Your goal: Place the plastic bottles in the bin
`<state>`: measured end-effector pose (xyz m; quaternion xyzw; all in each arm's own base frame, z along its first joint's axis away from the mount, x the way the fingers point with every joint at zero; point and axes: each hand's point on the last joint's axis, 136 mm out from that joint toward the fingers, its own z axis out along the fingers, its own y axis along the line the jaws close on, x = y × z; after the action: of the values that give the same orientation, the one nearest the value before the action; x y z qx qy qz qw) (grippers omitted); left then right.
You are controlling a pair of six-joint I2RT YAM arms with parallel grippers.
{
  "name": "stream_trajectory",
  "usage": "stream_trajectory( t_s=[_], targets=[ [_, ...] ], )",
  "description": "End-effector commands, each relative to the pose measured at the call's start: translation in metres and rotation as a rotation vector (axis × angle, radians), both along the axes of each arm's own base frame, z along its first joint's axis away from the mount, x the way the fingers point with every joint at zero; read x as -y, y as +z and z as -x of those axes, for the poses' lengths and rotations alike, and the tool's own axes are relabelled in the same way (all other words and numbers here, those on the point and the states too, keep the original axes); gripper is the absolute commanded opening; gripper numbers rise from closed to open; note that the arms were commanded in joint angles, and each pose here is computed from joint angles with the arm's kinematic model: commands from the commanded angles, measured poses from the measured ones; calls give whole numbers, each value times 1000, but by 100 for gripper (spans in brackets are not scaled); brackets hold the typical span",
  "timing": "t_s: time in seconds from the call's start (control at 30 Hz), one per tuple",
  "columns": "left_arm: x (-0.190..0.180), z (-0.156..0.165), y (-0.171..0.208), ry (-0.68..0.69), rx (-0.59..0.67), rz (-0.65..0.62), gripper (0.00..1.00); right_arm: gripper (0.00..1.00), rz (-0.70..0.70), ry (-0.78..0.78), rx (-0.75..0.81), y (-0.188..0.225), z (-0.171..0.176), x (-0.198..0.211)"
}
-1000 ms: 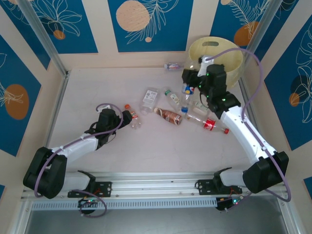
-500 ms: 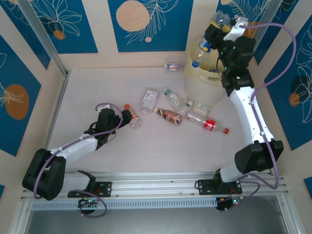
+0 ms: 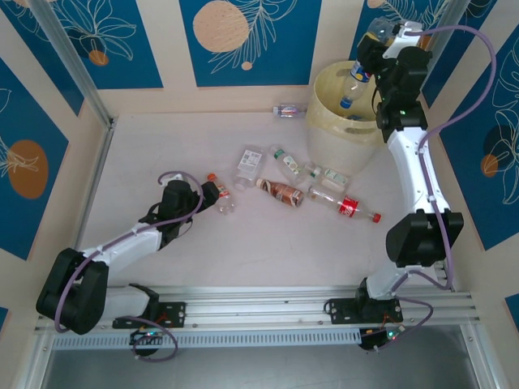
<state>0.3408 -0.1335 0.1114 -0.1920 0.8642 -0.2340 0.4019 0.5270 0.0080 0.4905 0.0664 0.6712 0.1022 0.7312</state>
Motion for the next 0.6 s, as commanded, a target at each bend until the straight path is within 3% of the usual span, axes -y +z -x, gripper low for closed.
stream_trajectory(
  t_s=[0.0, 0.27, 0.57],
  targets=[
    [0, -5, 10, 6, 24, 33, 100, 39, 91, 12, -109, -26, -10, -4],
    [2, -6, 11, 0, 21, 38, 100, 40, 162, 102, -278, -96, -27, -19],
    [3, -7, 6, -2, 6, 39, 100, 40, 158, 258, -363, -141, -31, -45]
  ],
)
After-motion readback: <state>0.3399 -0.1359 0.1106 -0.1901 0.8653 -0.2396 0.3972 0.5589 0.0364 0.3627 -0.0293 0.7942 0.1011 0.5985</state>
